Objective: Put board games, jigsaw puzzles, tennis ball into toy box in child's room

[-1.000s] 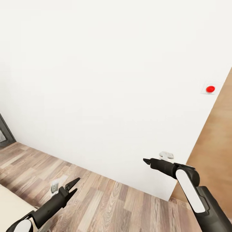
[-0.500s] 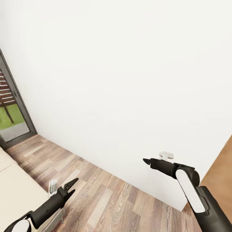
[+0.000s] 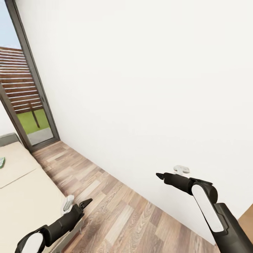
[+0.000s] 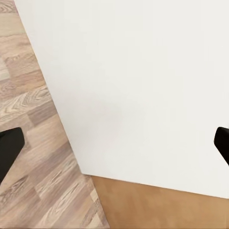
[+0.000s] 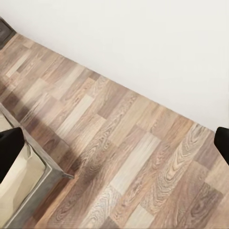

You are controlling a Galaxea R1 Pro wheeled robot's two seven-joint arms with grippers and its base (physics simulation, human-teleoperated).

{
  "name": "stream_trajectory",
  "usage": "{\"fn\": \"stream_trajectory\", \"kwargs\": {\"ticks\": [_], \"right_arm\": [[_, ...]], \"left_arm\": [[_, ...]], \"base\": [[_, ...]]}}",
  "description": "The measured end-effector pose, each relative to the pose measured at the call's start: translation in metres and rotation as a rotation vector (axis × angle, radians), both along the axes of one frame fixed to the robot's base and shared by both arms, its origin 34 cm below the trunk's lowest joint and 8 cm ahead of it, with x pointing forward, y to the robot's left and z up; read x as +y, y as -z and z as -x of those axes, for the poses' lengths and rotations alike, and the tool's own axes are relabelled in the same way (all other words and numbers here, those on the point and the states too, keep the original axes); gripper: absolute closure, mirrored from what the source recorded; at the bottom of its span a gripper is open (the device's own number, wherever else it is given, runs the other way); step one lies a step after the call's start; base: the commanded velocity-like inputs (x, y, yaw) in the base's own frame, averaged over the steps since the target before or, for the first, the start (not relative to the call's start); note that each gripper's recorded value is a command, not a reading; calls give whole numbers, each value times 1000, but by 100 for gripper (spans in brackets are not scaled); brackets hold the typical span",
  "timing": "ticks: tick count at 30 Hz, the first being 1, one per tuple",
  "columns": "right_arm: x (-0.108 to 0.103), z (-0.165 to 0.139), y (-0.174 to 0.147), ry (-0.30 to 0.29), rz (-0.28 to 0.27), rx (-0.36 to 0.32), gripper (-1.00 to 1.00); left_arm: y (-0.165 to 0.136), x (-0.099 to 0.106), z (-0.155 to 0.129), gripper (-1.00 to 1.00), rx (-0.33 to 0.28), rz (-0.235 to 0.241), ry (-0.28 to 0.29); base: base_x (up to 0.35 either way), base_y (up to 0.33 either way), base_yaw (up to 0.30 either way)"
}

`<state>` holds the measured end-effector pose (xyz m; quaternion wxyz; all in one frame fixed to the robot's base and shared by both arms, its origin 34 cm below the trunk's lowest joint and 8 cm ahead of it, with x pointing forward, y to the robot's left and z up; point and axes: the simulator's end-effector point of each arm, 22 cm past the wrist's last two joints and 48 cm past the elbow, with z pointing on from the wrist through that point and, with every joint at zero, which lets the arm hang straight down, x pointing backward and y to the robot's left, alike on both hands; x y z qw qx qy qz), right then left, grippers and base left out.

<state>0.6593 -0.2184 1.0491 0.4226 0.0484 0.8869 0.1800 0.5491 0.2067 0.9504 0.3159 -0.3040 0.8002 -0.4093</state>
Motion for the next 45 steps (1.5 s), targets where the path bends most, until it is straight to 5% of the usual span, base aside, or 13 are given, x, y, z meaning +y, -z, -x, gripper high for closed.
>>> {"fn": "stream_trajectory", "kwargs": {"ticks": [19, 27, 35, 45], "right_arm": [[5, 1, 1, -12, 3, 2, -100], [7, 2, 2, -17, 6, 3, -100], [7, 2, 1, -20, 8, 2, -100], [7, 2, 2, -20, 9, 3, -100]], "left_arm": [[1, -22, -5, -100, 29, -80, 44], [4, -24, -5, -100, 39, -157, 53], [1, -48, -5, -100, 31, -167, 96], [0, -51, -5, -100, 24, -160, 106]], "base": [[0, 0, 296], [0, 0, 296], [0, 0, 296], [0, 0, 297]]}}
